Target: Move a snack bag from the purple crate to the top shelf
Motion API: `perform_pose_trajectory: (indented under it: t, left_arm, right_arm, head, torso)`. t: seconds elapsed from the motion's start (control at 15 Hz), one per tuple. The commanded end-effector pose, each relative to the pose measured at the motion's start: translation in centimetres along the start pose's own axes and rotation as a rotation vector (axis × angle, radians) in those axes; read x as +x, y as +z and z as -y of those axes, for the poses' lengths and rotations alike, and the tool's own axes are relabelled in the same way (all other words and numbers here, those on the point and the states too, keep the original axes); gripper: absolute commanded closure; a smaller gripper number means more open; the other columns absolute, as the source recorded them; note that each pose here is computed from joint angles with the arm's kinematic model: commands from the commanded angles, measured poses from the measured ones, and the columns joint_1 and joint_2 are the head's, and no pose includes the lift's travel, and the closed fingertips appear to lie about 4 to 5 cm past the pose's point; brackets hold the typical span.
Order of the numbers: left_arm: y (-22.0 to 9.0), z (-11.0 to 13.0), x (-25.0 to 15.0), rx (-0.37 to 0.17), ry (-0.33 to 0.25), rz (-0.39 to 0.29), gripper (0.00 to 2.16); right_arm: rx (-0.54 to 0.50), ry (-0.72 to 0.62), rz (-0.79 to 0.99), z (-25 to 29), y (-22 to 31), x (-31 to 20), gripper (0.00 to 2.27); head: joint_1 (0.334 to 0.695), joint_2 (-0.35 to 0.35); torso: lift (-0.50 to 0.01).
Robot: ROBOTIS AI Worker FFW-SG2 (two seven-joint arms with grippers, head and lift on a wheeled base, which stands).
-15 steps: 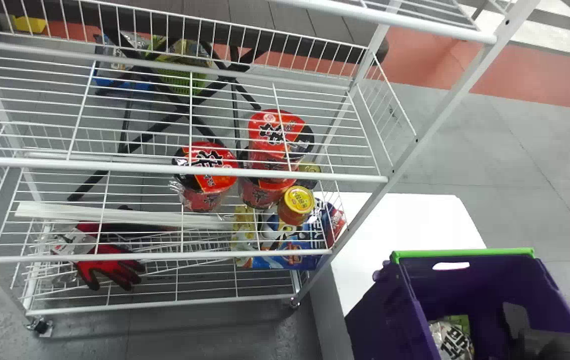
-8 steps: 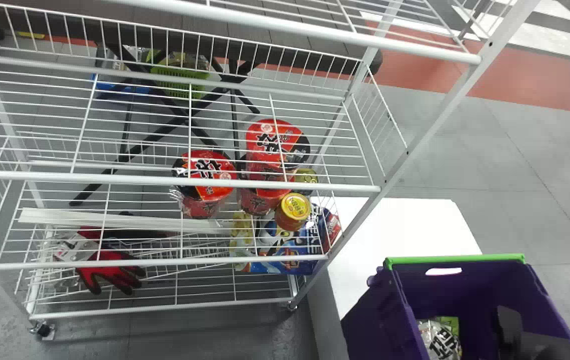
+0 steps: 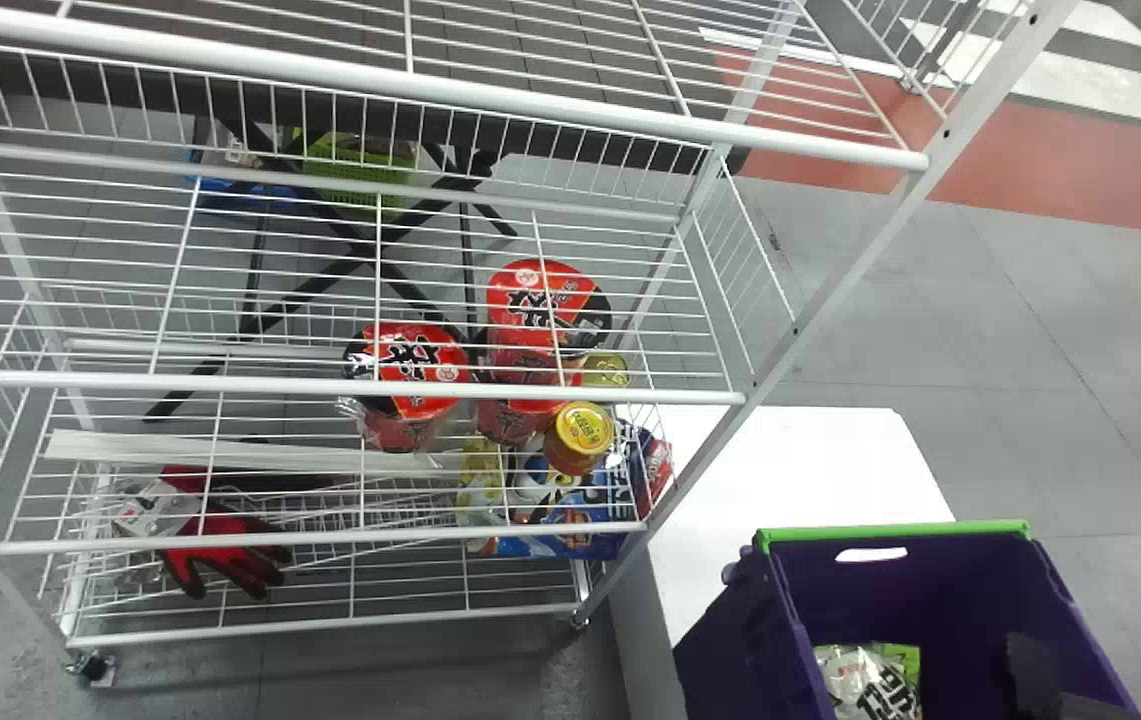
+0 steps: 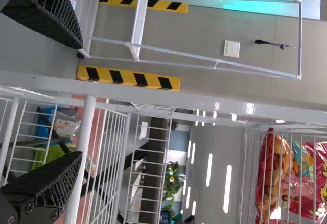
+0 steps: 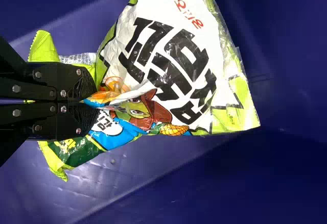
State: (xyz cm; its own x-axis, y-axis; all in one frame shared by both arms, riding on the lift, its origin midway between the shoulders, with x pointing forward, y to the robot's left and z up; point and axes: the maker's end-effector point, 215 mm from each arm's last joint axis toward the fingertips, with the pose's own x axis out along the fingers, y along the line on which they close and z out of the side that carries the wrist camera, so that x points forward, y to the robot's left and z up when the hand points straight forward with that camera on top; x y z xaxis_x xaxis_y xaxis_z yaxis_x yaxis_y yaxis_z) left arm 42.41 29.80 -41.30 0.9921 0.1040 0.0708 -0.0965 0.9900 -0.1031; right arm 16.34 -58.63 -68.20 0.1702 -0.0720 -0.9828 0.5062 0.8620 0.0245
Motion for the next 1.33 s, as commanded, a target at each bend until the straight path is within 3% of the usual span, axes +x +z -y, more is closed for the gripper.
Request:
perform_pose_trajectory:
  t: [0.0, 0.73, 1.27]
  left_arm:
    - [0.0, 0.4, -0.4, 0.005, -0.010, -0.008, 0.06]
    - [-0.4, 0.6, -1.9, 0.054, -0.041, -0.050, 0.06]
    - [0.1, 0.1, -1.4, 0.062, -0.036, -0.041, 0.06]
  right_arm:
    - [0.009, 0.017, 0.012, -0.6, -0.8, -0.7, 2.11]
    - [0.048, 0.036, 0.005, -0.9, -2.8, -2.8, 2.11]
    - [0.054, 0.055, 0.042, -1.2, -2.3, -3.1, 2.11]
  head:
    - [0.695, -0.350]
    - [0.695, -0.350]
    - [0.695, -0.350]
  torso:
    - [-0.334]
    - [-0.289]
    - [-0.257]
